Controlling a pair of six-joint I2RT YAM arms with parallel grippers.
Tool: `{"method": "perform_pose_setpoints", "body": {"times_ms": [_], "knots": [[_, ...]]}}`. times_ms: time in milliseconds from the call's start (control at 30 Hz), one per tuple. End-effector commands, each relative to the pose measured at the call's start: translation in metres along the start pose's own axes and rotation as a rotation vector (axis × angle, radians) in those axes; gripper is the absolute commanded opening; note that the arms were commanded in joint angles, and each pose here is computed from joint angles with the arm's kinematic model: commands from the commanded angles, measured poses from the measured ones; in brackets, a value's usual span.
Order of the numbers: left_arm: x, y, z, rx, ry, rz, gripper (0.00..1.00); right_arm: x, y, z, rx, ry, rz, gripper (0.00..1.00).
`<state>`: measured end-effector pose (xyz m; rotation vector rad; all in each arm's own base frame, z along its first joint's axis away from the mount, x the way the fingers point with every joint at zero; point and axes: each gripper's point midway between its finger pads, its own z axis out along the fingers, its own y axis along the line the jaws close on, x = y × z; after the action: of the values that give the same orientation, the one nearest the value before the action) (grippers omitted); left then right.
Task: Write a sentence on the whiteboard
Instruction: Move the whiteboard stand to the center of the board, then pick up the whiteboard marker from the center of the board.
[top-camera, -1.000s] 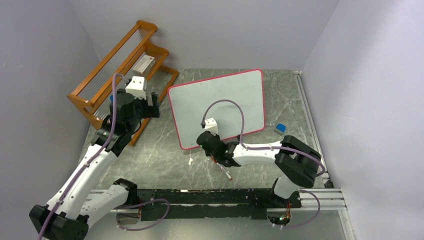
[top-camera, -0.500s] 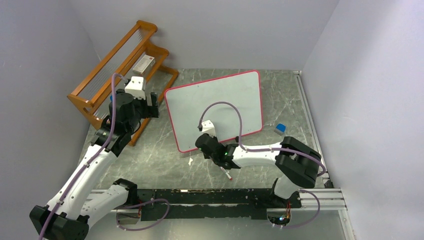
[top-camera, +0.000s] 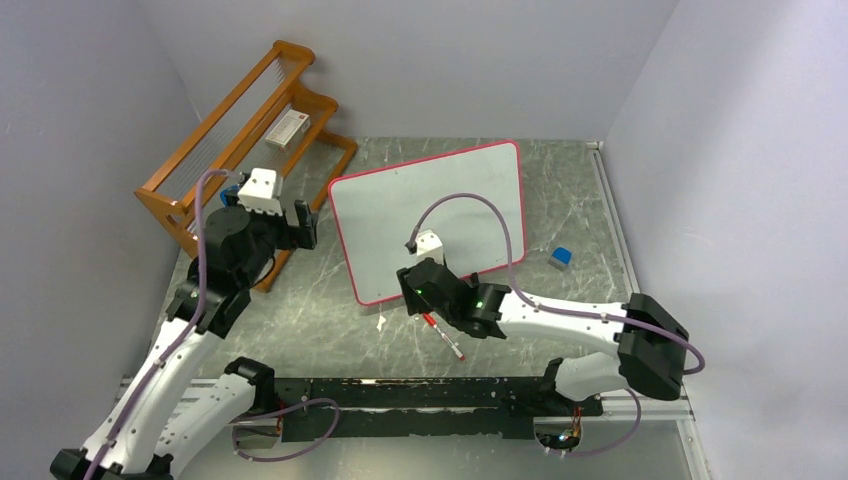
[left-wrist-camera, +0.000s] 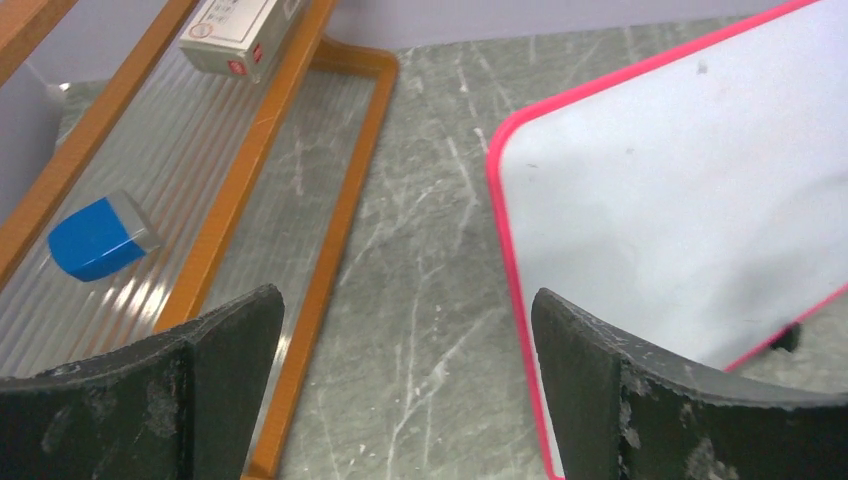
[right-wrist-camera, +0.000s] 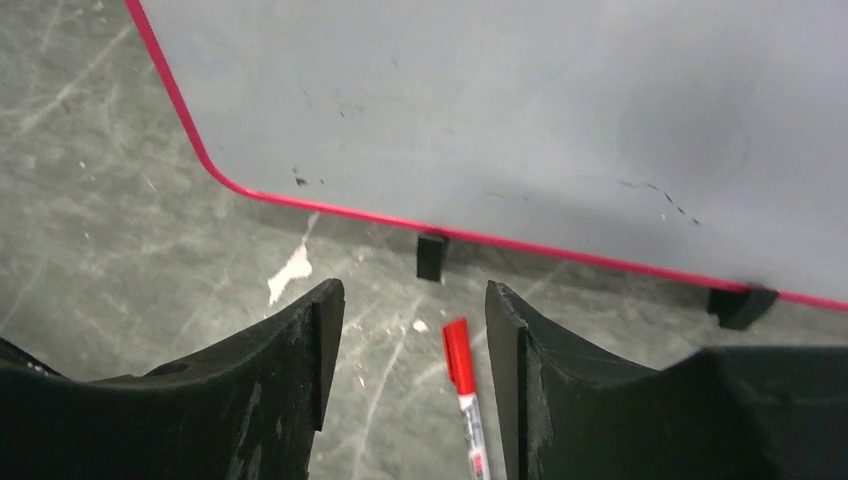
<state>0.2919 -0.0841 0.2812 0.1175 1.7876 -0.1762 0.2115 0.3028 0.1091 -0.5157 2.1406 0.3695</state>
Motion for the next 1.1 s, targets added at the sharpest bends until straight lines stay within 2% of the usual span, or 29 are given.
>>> {"method": "perform_pose_setpoints", "body": {"times_ms": [0, 233, 467, 733, 1067], "knots": [[-0.014, -0.021, -0.017, 0.134, -0.075, -0.038, 0.98, 0.026, -0.017, -0.021, 0.032, 0.118, -0.04, 0.58], [0.001, -0.044, -0.036, 0.277, -0.056, -0.013, 0.98, 0.069, -0.038, -0.04, 0.078, 0.281, -0.057, 0.62], [0.021, -0.055, -0.04, 0.357, -0.066, 0.002, 0.98, 0.107, -0.04, -0.046, 0.039, 0.43, -0.055, 0.6], [0.023, -0.058, -0.041, 0.379, -0.052, 0.025, 0.98, 0.137, -0.037, -0.038, 0.012, 0.581, -0.09, 0.5], [0.027, -0.067, -0.04, 0.424, -0.038, 0.002, 0.98, 0.147, -0.035, -0.03, 0.005, 0.653, -0.126, 0.29]]}}
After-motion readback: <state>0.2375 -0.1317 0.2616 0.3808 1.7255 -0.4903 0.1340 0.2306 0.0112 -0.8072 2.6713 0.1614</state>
